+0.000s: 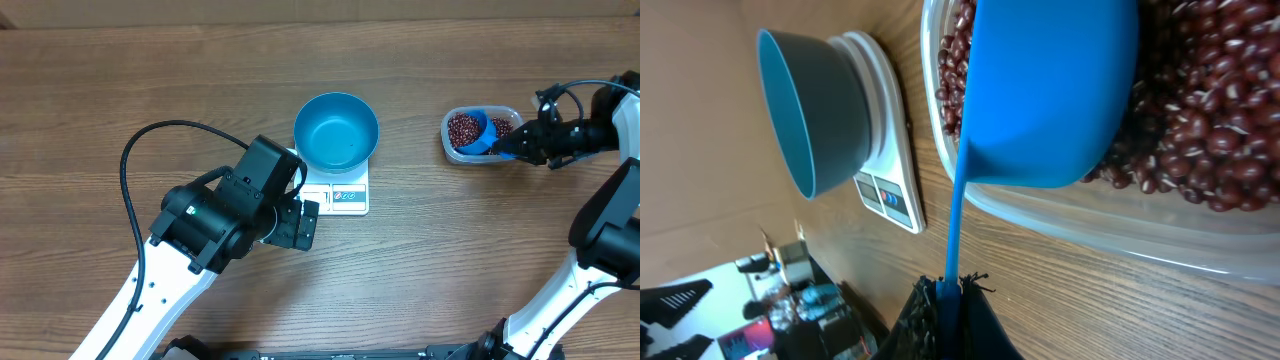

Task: Scoop item into bowl and weigh 150g on scale
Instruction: 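Tilt the scoop up to fill it with beans, right gripper, then lift the full scoop and carry it over the teal bowl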

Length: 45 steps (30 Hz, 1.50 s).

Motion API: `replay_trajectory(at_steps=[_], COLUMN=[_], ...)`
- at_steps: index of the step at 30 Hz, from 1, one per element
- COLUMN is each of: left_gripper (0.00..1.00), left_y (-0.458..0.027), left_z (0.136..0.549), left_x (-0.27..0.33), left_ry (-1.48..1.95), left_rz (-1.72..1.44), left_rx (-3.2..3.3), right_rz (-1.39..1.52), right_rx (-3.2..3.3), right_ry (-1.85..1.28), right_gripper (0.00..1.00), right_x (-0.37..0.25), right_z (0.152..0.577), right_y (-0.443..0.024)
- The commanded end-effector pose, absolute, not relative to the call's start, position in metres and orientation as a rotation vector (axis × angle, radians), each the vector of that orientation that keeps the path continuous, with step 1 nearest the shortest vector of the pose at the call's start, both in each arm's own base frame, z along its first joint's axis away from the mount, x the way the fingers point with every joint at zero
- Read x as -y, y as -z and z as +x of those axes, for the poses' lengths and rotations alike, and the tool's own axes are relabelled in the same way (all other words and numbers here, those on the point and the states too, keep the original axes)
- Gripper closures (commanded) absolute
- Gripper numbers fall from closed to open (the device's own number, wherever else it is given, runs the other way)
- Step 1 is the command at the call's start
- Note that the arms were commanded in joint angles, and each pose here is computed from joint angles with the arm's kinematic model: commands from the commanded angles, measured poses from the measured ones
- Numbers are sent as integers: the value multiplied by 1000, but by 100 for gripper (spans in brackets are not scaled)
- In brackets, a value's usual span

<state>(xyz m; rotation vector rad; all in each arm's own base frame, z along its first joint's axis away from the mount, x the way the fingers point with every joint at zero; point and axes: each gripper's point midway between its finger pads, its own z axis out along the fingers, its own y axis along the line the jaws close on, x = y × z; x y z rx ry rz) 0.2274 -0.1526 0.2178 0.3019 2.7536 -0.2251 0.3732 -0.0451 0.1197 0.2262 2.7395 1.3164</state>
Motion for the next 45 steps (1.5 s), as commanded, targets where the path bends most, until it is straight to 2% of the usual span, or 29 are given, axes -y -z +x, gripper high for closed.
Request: replay_trajectory(at_steps=[1,23,45], left_gripper=[1,0,1], left_y=[-219,-219,-219], left_z=[226,226,226], left_x=[153,153,153], left_ry=[234,234,234], left_rz=[293,293,293], left_rx=[-2749,-2749,-2749], right_rz=[264,254,194], right_rx=[-2625,-2448,-2275], right_ry=[-1389,-1505,-1539], right_gripper=[96,96,96], right_x=[53,66,66], right_z=[378,369,382], right_y=[-129,-154,-172])
